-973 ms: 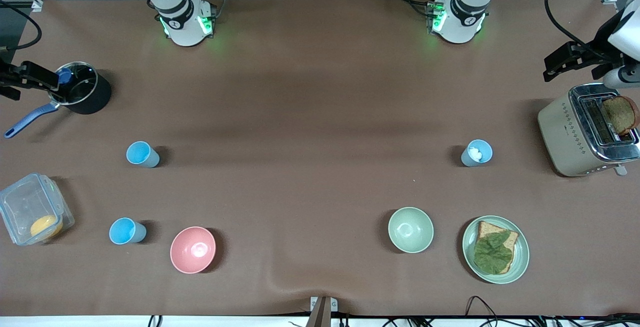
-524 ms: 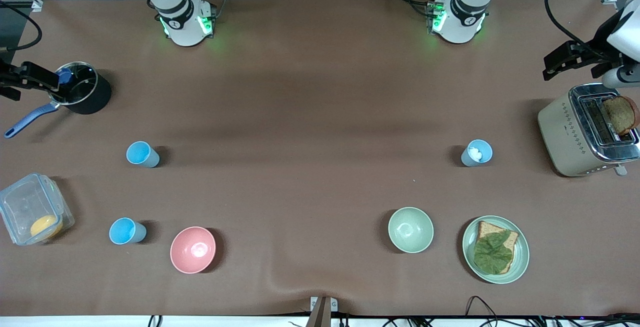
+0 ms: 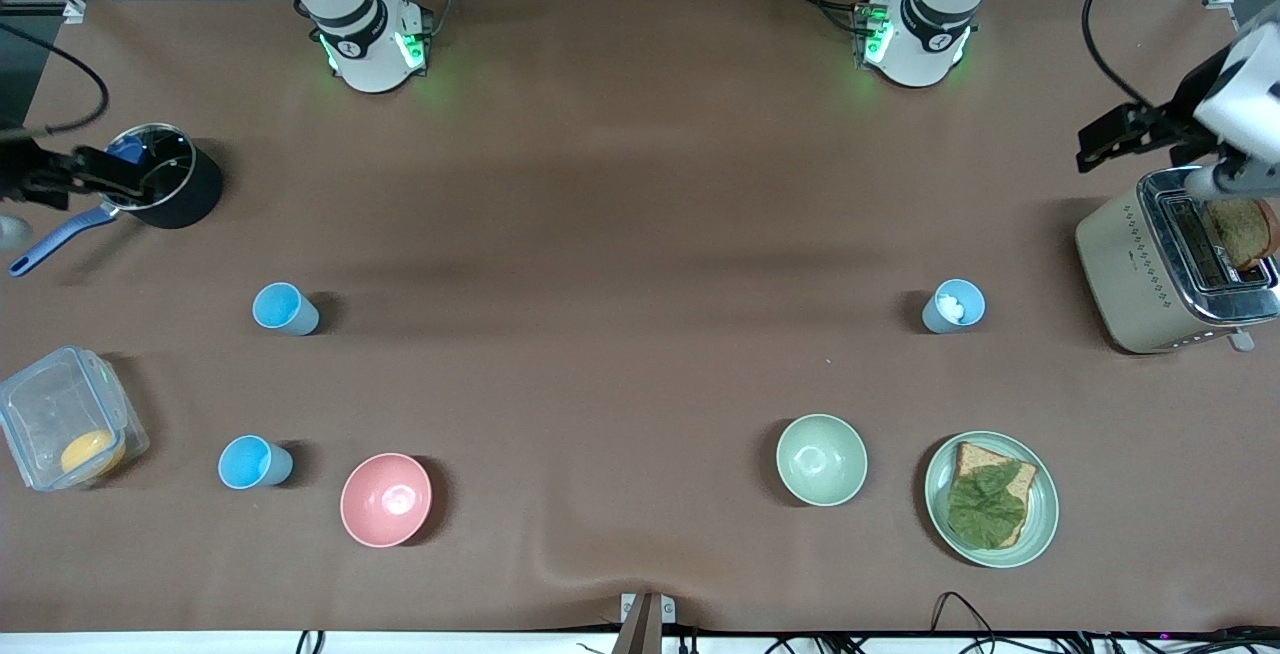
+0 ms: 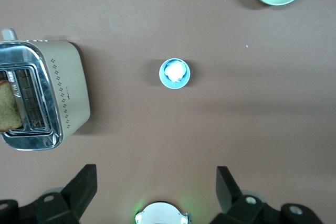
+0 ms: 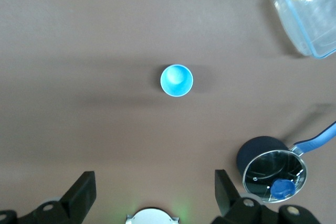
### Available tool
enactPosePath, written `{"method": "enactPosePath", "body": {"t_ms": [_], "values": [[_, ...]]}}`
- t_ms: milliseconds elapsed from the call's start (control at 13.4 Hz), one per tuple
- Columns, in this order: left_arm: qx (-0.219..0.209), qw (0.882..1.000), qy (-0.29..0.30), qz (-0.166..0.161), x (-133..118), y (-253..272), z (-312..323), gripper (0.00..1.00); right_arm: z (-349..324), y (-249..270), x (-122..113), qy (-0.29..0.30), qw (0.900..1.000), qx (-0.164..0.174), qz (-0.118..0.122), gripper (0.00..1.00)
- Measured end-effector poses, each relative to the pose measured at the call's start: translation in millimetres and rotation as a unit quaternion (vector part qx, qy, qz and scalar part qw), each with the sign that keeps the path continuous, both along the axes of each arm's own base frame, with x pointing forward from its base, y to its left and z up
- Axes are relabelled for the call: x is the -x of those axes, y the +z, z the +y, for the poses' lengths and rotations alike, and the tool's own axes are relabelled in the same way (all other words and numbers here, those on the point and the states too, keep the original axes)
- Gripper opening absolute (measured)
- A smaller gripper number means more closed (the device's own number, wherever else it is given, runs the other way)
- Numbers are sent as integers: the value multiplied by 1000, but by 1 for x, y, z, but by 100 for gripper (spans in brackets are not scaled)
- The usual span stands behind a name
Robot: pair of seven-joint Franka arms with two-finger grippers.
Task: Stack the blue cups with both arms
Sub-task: 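Reach the right gripper and the left gripper down toward their blue cups, then grasp the blue cup with the right gripper while the left gripper grasps another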
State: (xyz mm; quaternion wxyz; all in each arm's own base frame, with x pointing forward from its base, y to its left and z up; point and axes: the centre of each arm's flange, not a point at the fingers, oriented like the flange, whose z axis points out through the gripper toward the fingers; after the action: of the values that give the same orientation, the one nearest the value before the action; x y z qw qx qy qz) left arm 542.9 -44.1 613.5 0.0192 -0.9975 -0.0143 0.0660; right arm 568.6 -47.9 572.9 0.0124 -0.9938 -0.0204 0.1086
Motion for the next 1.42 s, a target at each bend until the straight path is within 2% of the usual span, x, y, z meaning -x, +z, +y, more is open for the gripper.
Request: {"method": "enactPosePath", "body": {"t_ms": [150, 299, 449, 599, 674, 898, 1048, 1422], "values": [[0, 1000, 7, 4, -13, -41, 8, 100, -4, -56, -21, -4, 999, 4, 40, 100], [1, 1000, 12, 12, -17, -85, 16, 100, -29, -127, -46, -24, 998, 9, 65, 100], [1, 1000, 11, 15, -15, -124, 17, 100, -78, -213, -61, -56, 995, 12, 83, 100], [1, 1000, 9, 13, -12, -156, 15, 100, -104, -279, -65, -67, 994, 14, 91, 100], [2, 1000, 8, 13, -9, -171, 15, 100, -101, -297, -65, -65, 993, 14, 97, 100], [2, 1000, 5, 16, -1, -212, 12, 100, -81, -305, -65, -68, 993, 10, 99, 100], [2, 1000, 4, 26, 1, -230, 12, 100, -76, -321, -57, -69, 992, 7, 105, 100], [7, 1000, 5, 14, -7, -291, 14, 100, -68, -362, -36, -65, 992, 7, 105, 100]]}}
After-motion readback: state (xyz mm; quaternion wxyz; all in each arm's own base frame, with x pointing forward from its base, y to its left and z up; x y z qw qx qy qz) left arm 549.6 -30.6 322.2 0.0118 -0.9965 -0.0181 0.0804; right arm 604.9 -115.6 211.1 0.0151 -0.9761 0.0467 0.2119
